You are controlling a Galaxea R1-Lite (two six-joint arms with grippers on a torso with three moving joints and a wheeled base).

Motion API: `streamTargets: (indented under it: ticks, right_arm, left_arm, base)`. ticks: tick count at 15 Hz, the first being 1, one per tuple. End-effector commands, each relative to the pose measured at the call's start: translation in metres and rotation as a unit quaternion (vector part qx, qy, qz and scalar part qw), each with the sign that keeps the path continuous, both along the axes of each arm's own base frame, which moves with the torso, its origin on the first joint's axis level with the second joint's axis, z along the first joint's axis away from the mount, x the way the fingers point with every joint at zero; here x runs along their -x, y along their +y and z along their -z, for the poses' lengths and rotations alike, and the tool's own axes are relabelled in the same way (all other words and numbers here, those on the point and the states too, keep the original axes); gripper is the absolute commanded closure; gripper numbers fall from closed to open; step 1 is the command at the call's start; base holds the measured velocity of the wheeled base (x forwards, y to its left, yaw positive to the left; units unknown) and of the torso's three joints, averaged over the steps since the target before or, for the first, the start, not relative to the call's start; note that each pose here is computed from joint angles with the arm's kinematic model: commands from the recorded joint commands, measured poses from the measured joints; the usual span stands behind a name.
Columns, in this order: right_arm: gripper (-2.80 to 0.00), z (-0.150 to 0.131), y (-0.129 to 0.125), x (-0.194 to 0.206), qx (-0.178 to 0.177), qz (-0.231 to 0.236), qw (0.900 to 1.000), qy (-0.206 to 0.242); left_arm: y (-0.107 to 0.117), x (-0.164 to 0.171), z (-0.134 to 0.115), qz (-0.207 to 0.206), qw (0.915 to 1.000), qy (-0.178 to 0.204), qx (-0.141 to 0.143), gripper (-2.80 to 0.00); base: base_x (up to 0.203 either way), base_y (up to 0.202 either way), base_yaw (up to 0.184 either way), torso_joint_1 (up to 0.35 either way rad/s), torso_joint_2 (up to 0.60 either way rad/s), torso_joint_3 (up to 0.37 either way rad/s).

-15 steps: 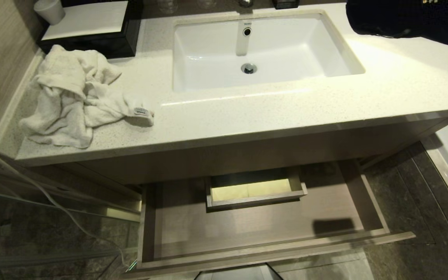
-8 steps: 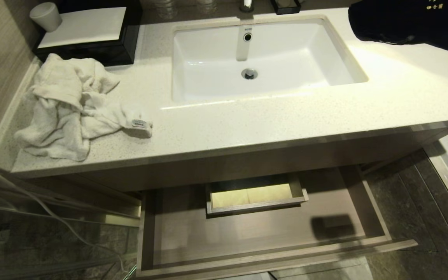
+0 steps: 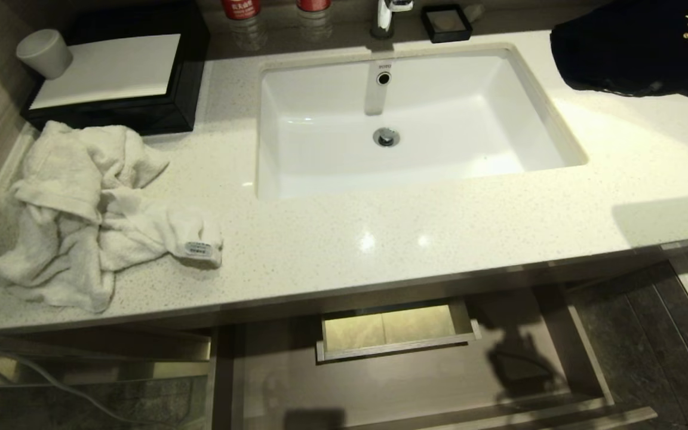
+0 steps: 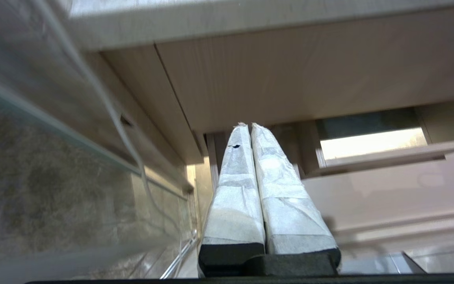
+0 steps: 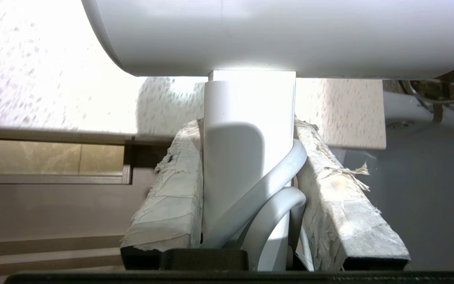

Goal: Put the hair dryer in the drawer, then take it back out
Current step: Place it on the countertop

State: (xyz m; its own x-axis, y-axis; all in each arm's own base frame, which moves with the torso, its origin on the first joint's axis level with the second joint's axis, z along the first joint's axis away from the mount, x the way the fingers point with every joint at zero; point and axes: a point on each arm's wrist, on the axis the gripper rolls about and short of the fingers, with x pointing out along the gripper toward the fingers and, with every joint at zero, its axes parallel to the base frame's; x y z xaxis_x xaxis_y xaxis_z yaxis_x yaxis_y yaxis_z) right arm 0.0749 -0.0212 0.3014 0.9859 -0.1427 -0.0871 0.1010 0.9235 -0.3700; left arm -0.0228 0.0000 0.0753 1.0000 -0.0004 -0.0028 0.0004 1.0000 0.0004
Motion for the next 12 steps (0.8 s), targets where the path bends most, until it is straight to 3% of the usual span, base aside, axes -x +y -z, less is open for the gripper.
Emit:
streamTargets:
  ticks: [1, 7, 12]
  right_arm:
    - [0.00, -0.006, -0.009, -0.027, -0.001, 0.000, 1.000, 0.024]
    - [0.00, -0.014, -0.016, -0.047, 0.001, -0.003, 0.999, 0.044]
    - [0.00, -0.018, -0.034, -0.102, -0.019, -0.004, 0.995, 0.100]
  left_arm:
    - [0.000, 0.000, 0.000, 0.000, 1.0000, 0.000, 0.000, 0.00]
    - [0.000, 0.000, 0.000, 0.000, 1.0000, 0.000, 0.000, 0.00]
    - [0.000, 0.000, 0.000, 0.000, 1.0000, 0.000, 0.000, 0.00]
  base:
    - [0.000, 0.000, 0.000, 0.325, -0.11, 0.215]
    - [0.000, 0.000, 0.000, 0.325, -0.14, 0.174]
    - [0.000, 0.000, 0.000, 0.052, -0.03, 0.025]
